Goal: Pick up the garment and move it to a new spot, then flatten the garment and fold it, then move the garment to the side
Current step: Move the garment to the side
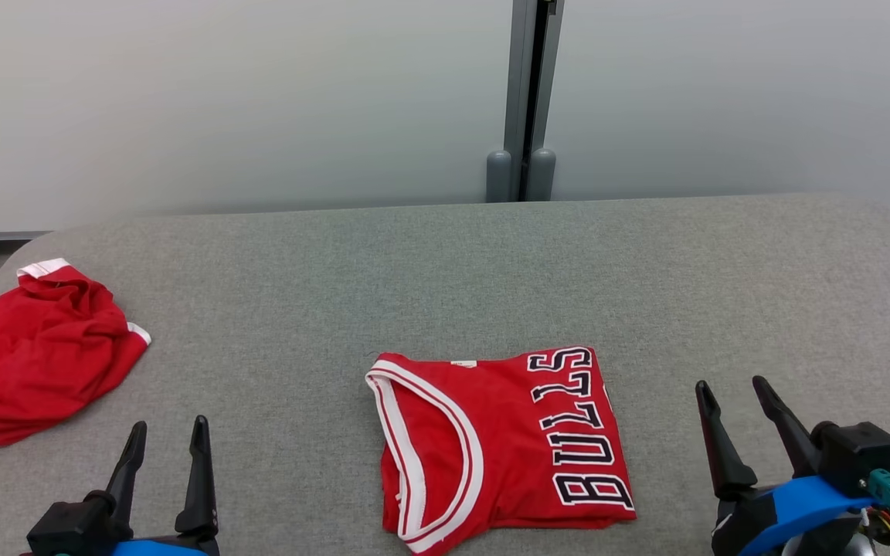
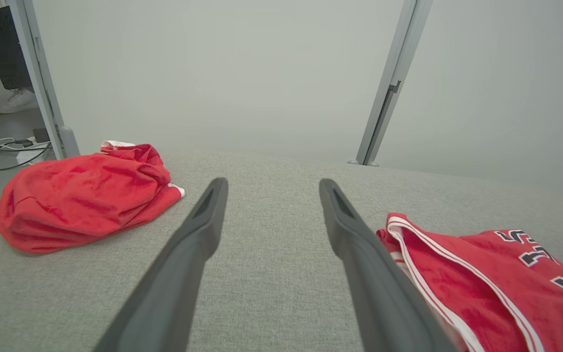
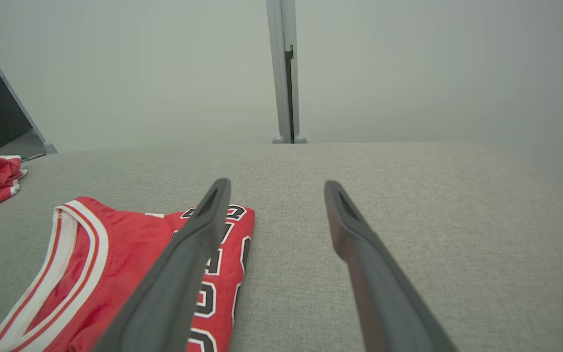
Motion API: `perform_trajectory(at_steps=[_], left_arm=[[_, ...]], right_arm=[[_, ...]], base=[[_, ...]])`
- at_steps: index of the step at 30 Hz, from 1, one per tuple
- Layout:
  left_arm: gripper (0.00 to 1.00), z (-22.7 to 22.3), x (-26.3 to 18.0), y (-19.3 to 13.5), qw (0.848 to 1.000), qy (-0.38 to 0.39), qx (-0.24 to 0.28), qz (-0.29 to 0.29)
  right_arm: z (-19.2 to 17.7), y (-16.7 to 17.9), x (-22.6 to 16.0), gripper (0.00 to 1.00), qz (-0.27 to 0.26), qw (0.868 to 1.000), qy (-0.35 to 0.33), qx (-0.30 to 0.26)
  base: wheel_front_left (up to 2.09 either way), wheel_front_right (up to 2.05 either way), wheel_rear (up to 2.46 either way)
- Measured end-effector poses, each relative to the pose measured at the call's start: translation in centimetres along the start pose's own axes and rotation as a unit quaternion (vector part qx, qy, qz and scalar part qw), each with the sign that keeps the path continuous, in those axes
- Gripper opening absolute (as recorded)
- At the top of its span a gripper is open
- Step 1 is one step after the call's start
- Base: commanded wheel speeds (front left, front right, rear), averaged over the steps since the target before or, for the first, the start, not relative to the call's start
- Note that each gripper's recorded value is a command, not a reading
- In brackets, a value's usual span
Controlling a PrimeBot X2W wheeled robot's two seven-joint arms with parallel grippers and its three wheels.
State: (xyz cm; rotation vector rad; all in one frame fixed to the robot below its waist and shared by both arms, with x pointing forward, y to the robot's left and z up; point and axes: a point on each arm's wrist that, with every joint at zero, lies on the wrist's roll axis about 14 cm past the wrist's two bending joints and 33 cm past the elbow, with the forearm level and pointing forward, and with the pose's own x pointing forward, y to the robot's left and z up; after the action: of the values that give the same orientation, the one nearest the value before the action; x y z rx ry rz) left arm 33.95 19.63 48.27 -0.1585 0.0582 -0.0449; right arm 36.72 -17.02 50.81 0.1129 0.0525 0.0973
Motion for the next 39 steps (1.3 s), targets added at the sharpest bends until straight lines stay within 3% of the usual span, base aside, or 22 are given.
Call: perform_trajectory(at_steps=[6, 9, 15, 21, 35, 36, 37, 38, 39], left_arm=[[1.00, 0.1, 0.1, 0.0, 1.000, 0.000, 0.001, 0.001], [1.00, 0.1, 0.3, 0.0, 1.000, 0.001, 0.001, 0.001], [1.00, 0.0, 0.6, -0.1, 1.000, 0.004, 0.002, -0.001], [1.00, 0.2, 1.0, 0.1, 1.000, 0.004, 0.003, 0.001], [1.00, -0.2, 1.7, 0.9, 1.000, 0.013, 0.008, 0.008], [1.00, -0.2, 1.7, 1.0, 1.000, 0.013, 0.008, 0.009], [1.00, -0.3, 1.6, 1.0, 1.000, 0.015, 0.008, 0.010], [1.00, -0.4, 1.7, 1.0, 1.000, 0.016, 0.007, 0.009], [1.00, -0.4, 1.8, 1.0, 1.000, 0.015, 0.007, 0.010]], right_arm=[[0.6, 1.1, 1.1, 1.00, 0.017, 1.000, 0.010, -0.006], [-0.8, 1.5, 2.0, 1.00, 0.024, 0.997, 0.070, 0.005], [-5.7, 2.0, 2.5, 1.00, 0.034, 0.969, 0.242, 0.028], [-8.7, 3.1, 3.3, 1.00, 0.052, 0.940, 0.335, 0.044], [-14.6, 5.0, 4.3, 1.00, 0.072, 0.896, 0.434, 0.062], [-14.8, 5.3, 4.3, 0.96, 0.077, 0.892, 0.441, 0.060], [-14.9, 5.6, 4.3, 0.66, 0.083, 0.889, 0.447, 0.057], [-15.1, 5.8, 4.4, 0.11, 0.088, 0.887, 0.450, 0.048], [-15.1, 5.9, 4.5, 0.00, 0.092, 0.887, 0.451, 0.036]], base=[[0.00, 0.00, 0.00], [0.00, 0.00, 0.00], [0.00, 0.00, 0.00], [0.00, 0.00, 0.00], [0.00, 0.00, 0.00], [0.00, 0.00, 0.00], [0.00, 0.00, 0.00], [0.00, 0.00, 0.00], [0.00, 0.00, 0.00]])
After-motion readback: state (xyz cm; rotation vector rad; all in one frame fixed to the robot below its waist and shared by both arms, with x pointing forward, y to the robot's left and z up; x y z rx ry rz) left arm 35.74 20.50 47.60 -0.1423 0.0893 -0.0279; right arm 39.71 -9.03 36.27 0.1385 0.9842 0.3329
